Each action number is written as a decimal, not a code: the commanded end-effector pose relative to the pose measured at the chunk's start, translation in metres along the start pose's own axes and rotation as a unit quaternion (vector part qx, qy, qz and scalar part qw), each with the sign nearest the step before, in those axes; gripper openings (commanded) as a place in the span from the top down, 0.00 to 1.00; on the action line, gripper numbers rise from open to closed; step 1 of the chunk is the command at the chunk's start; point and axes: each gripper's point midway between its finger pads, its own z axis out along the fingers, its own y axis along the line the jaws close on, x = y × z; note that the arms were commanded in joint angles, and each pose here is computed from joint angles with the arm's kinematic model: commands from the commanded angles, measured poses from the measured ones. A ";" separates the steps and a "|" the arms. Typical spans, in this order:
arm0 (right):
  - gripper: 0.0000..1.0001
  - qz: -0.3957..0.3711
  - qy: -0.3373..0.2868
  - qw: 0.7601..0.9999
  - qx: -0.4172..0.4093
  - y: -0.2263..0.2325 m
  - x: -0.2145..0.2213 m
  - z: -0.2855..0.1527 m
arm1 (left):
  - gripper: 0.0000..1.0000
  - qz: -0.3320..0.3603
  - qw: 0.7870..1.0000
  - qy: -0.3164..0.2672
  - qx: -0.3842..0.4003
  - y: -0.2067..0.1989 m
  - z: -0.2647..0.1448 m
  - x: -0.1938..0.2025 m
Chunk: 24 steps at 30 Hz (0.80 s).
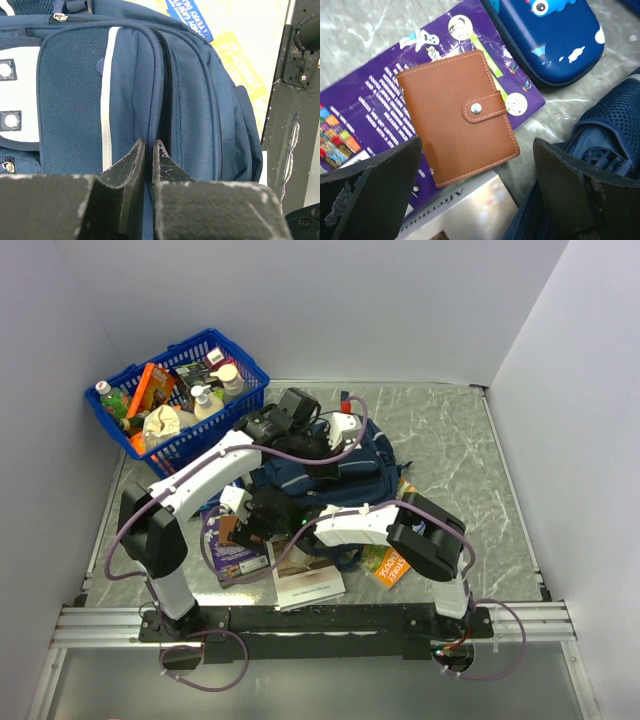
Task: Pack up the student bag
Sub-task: Pick up the personal item from the center of the board.
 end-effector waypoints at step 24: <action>0.19 0.103 0.084 0.986 -0.101 0.017 0.074 0.017 | 0.91 0.056 0.996 -0.051 0.042 -0.014 -0.023 -0.038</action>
